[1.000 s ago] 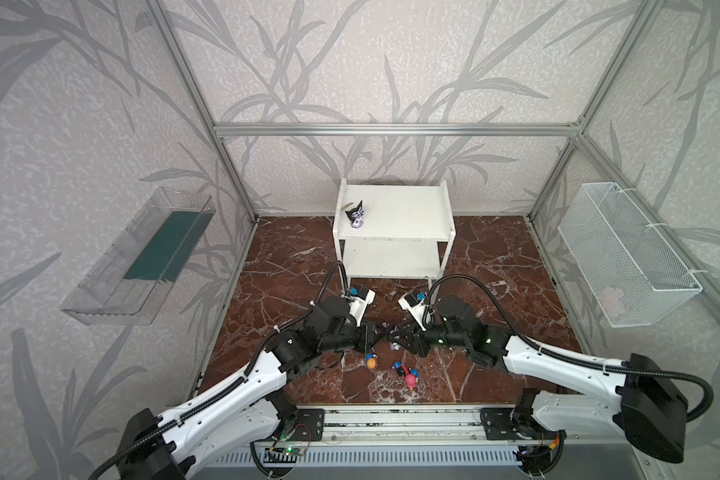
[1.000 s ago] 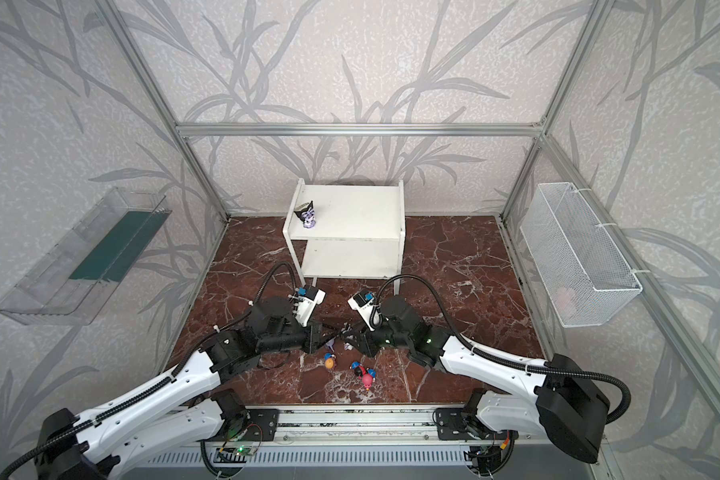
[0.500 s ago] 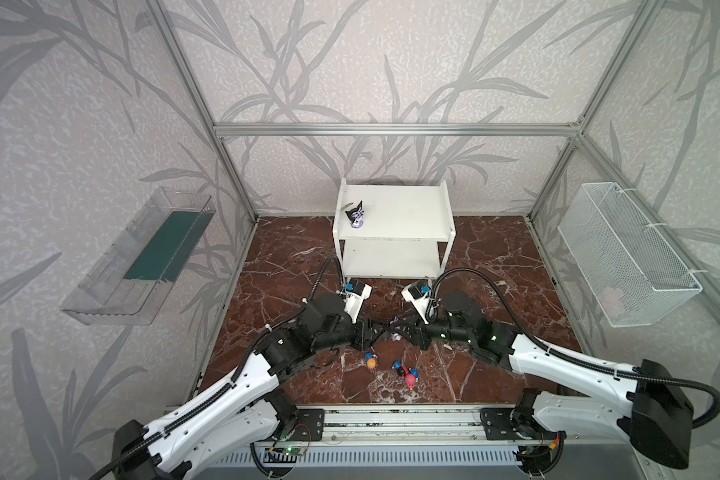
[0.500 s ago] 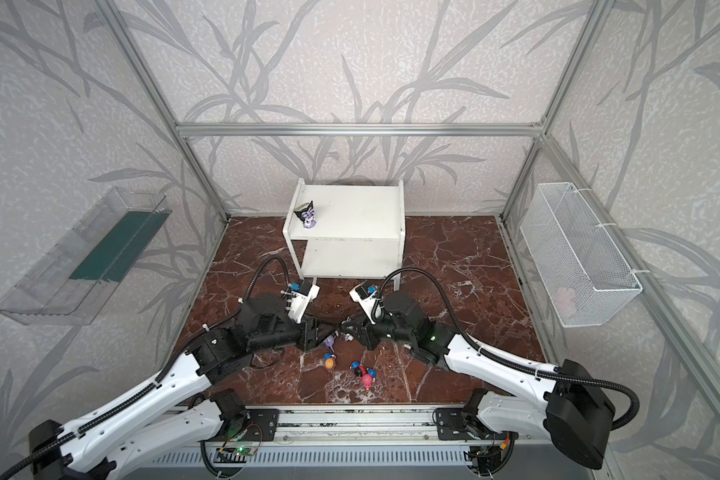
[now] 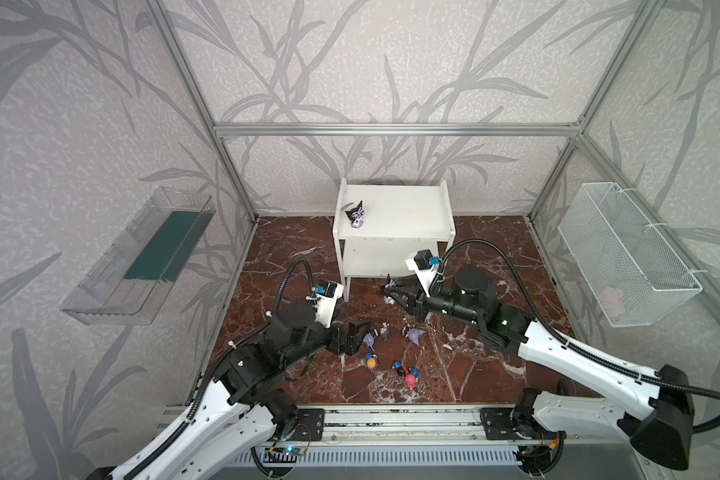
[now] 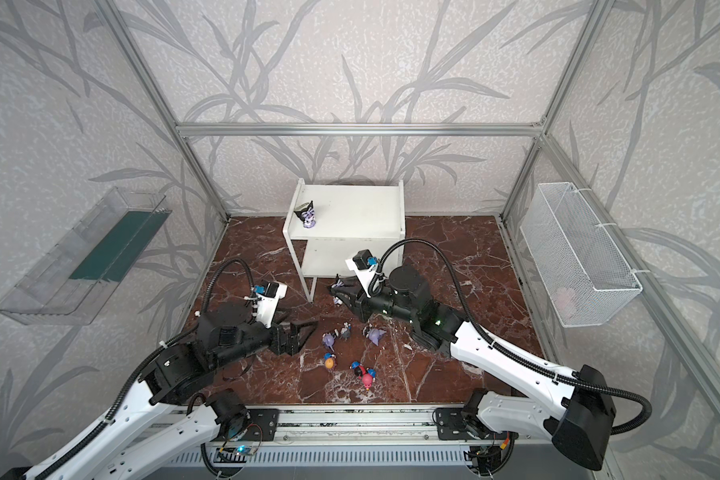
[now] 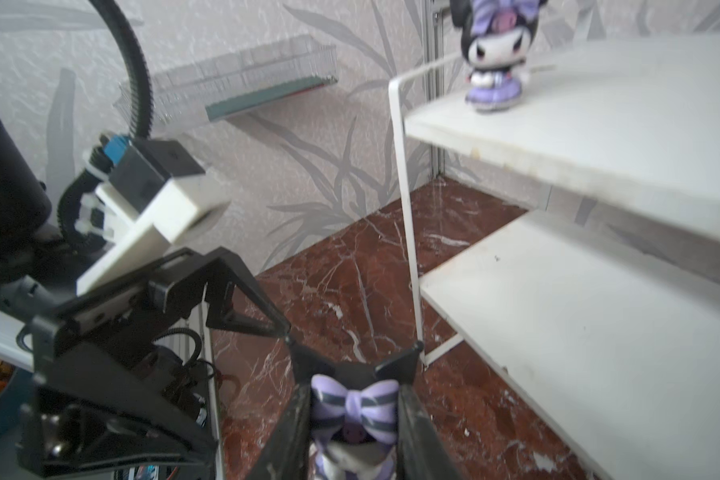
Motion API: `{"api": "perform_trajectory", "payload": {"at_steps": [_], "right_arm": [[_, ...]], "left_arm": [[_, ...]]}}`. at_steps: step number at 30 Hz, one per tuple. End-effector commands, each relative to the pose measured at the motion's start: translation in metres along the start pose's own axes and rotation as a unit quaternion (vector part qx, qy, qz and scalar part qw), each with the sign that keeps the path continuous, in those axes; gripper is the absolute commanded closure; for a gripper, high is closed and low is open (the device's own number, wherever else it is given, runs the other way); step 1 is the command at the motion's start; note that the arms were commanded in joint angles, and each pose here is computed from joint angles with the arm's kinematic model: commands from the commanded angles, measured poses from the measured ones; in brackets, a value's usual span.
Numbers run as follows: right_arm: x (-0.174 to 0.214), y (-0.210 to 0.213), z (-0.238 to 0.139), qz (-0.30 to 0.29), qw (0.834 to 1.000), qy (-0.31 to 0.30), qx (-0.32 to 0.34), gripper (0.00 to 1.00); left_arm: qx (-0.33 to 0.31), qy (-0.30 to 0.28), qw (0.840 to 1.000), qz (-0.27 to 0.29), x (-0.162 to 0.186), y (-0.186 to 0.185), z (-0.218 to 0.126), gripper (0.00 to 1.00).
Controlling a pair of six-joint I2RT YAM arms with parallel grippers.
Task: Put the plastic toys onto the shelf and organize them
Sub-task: 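Carry the Kuromi to the top shelf with the right gripper while the left draws back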
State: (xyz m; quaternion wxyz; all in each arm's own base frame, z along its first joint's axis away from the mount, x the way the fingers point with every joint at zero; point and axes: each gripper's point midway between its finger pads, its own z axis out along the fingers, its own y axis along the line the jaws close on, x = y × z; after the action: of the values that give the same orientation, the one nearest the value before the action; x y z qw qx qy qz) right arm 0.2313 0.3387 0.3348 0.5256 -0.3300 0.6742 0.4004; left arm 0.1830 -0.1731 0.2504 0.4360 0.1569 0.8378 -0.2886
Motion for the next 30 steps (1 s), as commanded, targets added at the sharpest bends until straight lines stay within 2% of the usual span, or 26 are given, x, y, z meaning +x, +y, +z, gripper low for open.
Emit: {"api": "perform_trajectory", "payload": {"at_steps": [1,7,13,23,30], "right_arm": [[-0.049,-0.005,0.002,-0.042,0.997,-0.065,0.026,0.77],[-0.095,-0.016,0.009,-0.077,0.985,-0.137,0.068,0.78],[-0.117,-0.03,0.022,-0.11,0.971,-0.181,0.11,0.79],[-0.13,-0.059,0.031,-0.124,0.946,-0.229,0.193,0.79],[-0.134,-0.072,0.037,-0.125,0.935,-0.241,0.226,0.79]], "left_arm": [[-0.045,-0.022,0.998,0.035,-0.009,0.015,-0.016,0.01],[-0.049,-0.034,0.997,0.048,-0.011,0.016,-0.027,0.01],[-0.033,-0.037,0.998,0.045,-0.011,0.011,-0.028,0.01],[-0.02,-0.058,0.994,0.091,-0.037,-0.002,-0.029,0.01],[-0.017,-0.05,0.994,0.1,-0.036,-0.003,-0.019,0.01]]}}
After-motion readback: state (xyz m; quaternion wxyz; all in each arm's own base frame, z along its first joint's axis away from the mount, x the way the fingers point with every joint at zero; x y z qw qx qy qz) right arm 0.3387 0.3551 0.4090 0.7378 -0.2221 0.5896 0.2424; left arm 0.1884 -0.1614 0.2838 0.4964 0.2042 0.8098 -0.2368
